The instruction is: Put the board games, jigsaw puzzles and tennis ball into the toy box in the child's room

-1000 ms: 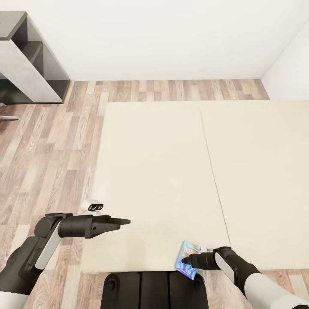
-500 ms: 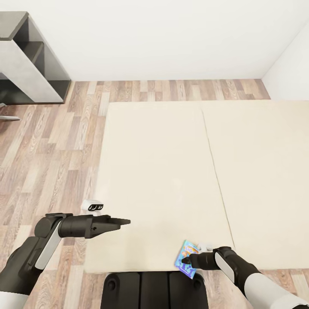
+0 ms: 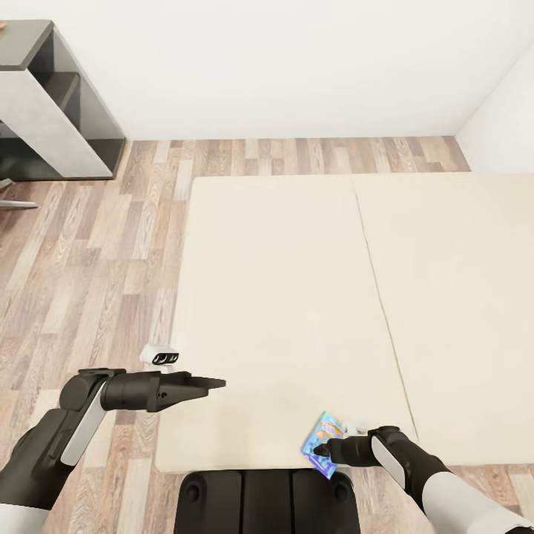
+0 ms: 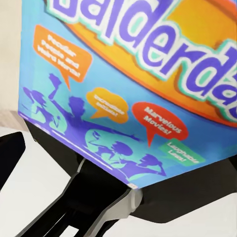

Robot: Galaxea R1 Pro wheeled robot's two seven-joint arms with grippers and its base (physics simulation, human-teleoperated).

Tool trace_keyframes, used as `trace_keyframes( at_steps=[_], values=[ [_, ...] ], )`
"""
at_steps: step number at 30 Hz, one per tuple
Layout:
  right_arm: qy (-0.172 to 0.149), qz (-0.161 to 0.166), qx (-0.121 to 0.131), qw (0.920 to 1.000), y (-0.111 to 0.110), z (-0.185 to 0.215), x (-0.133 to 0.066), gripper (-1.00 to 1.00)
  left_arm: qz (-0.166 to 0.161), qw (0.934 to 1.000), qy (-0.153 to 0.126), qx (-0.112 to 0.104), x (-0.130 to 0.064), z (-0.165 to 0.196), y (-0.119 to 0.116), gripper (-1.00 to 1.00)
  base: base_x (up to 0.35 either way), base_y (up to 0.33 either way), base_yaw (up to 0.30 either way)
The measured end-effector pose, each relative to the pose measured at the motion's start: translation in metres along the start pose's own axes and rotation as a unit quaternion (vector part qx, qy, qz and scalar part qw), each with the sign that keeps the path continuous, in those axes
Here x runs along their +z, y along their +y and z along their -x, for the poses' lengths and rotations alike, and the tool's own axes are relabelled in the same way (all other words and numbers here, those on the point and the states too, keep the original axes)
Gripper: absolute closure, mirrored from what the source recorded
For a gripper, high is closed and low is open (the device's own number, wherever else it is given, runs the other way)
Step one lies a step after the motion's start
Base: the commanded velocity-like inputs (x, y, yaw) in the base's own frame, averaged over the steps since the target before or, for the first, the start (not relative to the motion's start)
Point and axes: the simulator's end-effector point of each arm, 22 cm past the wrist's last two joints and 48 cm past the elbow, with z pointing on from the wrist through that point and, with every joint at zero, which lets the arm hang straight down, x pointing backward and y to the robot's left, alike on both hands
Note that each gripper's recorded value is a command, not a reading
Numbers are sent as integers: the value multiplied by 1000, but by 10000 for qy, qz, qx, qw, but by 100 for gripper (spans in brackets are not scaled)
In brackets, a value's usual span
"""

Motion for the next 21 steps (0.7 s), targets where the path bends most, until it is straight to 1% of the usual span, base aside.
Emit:
trace_keyframes(
  at_steps=[21],
  values=[
    [0, 1, 0, 10000, 0, 0, 0, -100, -3, 10000, -2, -1, 0, 0, 0, -100, 0, 26, 0]
  ],
)
